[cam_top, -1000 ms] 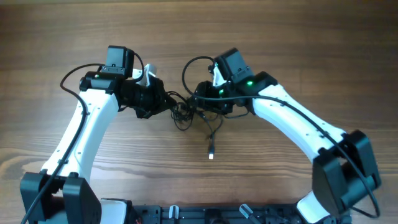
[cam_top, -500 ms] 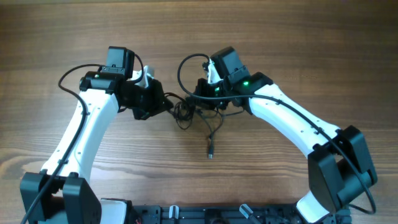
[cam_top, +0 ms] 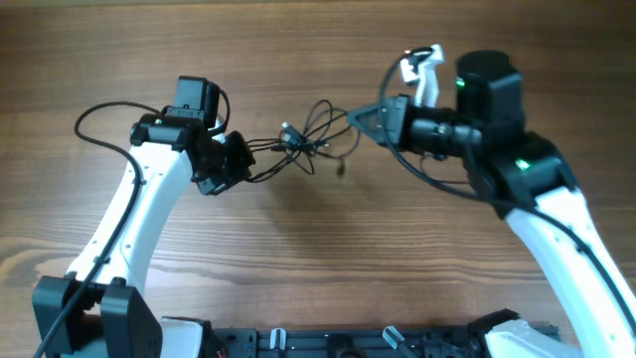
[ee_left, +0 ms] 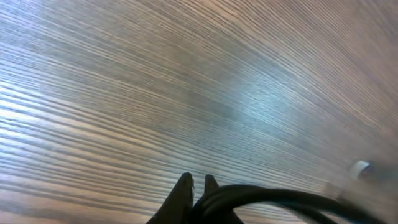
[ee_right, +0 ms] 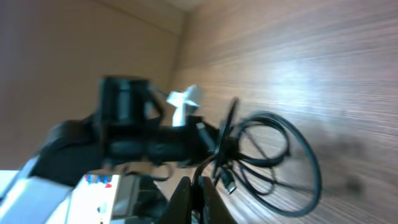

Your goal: Untangle cables

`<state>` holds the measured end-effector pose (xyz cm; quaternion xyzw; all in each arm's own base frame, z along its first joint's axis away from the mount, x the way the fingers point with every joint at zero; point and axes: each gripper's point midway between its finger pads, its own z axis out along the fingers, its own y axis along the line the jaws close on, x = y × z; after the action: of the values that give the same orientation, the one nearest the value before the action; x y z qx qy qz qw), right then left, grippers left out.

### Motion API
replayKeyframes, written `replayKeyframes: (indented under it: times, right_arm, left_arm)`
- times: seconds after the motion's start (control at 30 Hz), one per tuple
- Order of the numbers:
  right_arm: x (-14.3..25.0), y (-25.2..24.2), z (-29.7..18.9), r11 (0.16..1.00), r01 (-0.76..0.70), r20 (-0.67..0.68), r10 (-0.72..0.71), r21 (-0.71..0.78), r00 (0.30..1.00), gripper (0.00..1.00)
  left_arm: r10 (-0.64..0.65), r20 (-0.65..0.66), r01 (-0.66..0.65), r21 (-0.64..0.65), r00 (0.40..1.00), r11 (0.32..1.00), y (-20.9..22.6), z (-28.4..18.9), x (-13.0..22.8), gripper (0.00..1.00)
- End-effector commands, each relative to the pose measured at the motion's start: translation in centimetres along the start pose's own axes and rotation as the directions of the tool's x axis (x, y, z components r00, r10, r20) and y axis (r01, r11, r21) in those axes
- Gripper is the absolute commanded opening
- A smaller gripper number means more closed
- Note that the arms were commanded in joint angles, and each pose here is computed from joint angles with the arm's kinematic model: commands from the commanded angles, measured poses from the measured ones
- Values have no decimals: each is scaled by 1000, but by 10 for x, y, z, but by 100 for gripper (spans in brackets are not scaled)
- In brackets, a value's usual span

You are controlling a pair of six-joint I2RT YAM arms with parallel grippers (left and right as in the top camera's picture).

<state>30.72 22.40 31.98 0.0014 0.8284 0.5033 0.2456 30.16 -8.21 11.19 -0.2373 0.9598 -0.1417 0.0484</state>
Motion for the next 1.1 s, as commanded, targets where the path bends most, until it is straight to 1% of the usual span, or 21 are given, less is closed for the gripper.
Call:
replayKeyframes:
  times: [0.0,0.17,0.3,0.33,0.4,0.43,0.47,0.53,0.6,0.7,0.83,0.97,1.0,1.07]
  right_arm:
    - [-6,30,-35,997,17,60,-12,-81,998,4]
    - [11,45,-36,985,-10,-41,2,-175,999,4]
    - [11,36,-29,988,17,-54,-26,-157,998,5]
    - [12,28,-26,992,10,-56,-17,-127,998,7]
    - [11,0,-19,999,-48,-45,48,-11,998,19]
    - [12,-17,-16,994,-86,-39,88,64,995,28]
    - [15,-34,-13,985,-111,-37,116,135,992,33]
    - [22,-55,-5,966,-127,-56,143,224,988,44]
    - [35,-70,8,955,-116,-114,151,272,982,55]
    - [55,-83,34,948,-89,-210,158,305,965,74]
    - [82,-110,71,922,-72,-306,199,381,931,86]
    - [111,-134,107,910,-44,-398,224,413,890,86]
    - [117,-139,112,905,-43,-412,235,423,880,83]
    - [128,-148,120,896,-44,-435,258,443,863,64]
  left_arm:
    - [-61,53,66,-91,997,994,22,1,-10,9]
    - [-61,53,66,-91,997,994,22,1,-10,9]
    - [-64,25,66,-57,998,996,16,2,-6,9]
    - [-63,9,63,-36,998,997,12,2,-4,8]
    - [-46,-26,47,16,999,999,2,2,1,6]
    - [-15,-48,18,62,999,998,-6,1,5,6]
    - [7,-60,-2,94,998,996,-11,1,6,5]
    - [38,-75,-26,151,996,988,-22,0,9,5]
    - [39,-68,-28,160,997,987,-24,-1,7,5]
    - [40,-66,-29,161,997,987,-24,-1,7,4]
    - [39,-69,-28,159,997,987,-23,-1,7,4]
    - [39,-69,-28,159,997,987,-23,-1,7,5]
    - [39,-69,-28,159,997,987,-23,-1,7,5]
    - [39,-69,-28,158,997,987,-23,-1,7,5]
